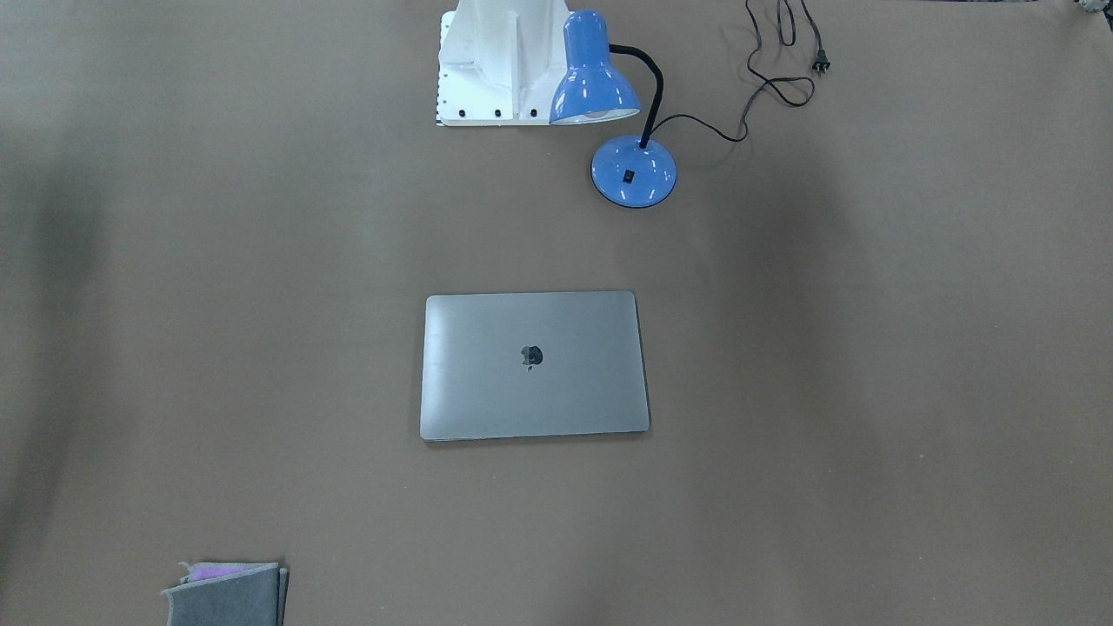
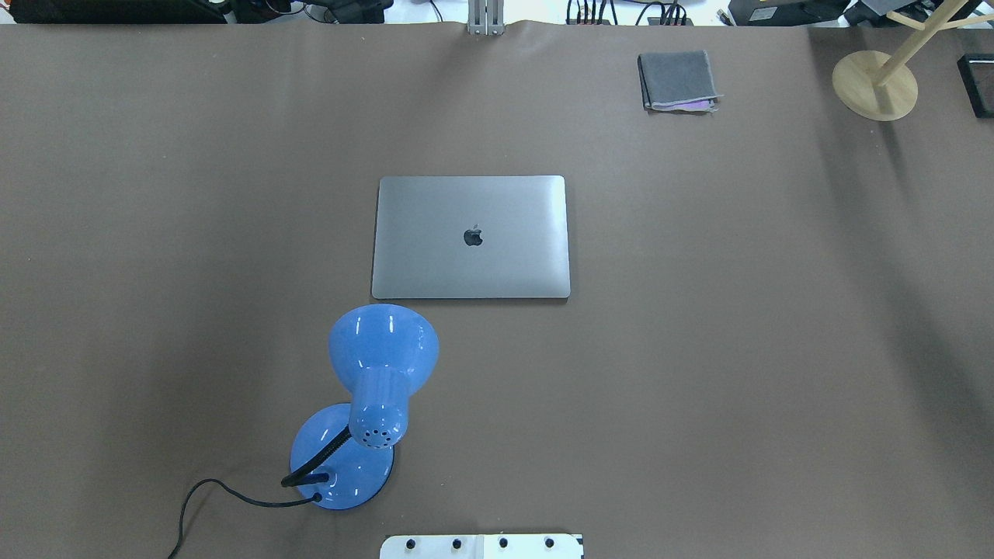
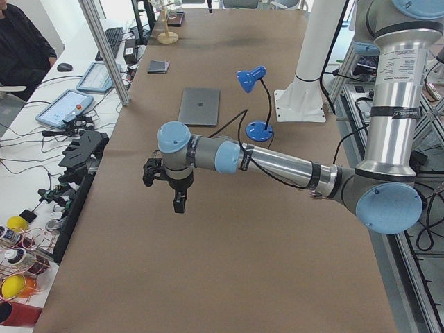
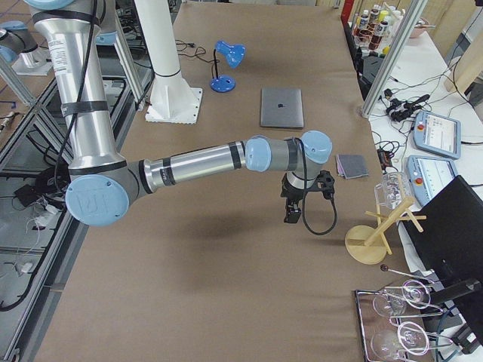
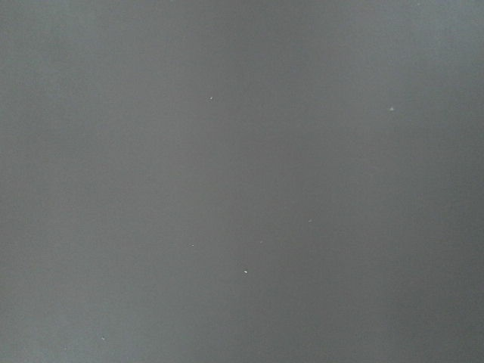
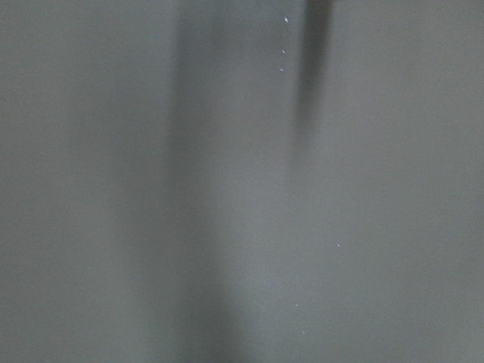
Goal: Close laptop
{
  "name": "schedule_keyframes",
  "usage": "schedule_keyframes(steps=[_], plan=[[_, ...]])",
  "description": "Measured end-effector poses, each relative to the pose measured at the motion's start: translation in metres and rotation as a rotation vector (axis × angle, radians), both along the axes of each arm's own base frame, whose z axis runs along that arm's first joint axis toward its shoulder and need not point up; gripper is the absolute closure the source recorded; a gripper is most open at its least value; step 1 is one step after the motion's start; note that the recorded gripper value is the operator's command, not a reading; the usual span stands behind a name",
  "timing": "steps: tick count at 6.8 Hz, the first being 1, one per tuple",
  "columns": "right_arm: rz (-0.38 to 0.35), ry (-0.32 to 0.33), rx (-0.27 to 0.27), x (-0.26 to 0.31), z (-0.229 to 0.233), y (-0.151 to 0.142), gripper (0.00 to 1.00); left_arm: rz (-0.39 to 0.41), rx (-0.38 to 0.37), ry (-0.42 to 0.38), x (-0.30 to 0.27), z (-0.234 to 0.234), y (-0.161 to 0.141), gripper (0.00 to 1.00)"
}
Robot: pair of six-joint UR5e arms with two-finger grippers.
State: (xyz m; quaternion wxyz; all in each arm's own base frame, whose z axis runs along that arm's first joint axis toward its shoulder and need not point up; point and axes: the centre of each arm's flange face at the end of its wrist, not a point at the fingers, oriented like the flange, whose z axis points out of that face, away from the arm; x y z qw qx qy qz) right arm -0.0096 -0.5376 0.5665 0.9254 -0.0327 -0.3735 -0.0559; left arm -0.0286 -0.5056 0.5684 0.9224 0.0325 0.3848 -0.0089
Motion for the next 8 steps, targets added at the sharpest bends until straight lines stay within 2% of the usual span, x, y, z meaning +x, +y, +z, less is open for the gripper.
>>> schedule_keyframes(steps=[3, 8], plan=[[0.001, -0.06, -0.026, 0.022, 0.036, 0.015, 0.0, 0.0, -0.024, -0.006, -0.028, 0.066, 0.016, 0.01], [-0.003, -0.075, 0.001, 0.025, 0.027, 0.009, 0.0, -0.036, -0.035, 0.037, -0.048, 0.075, 0.011, 0.01]])
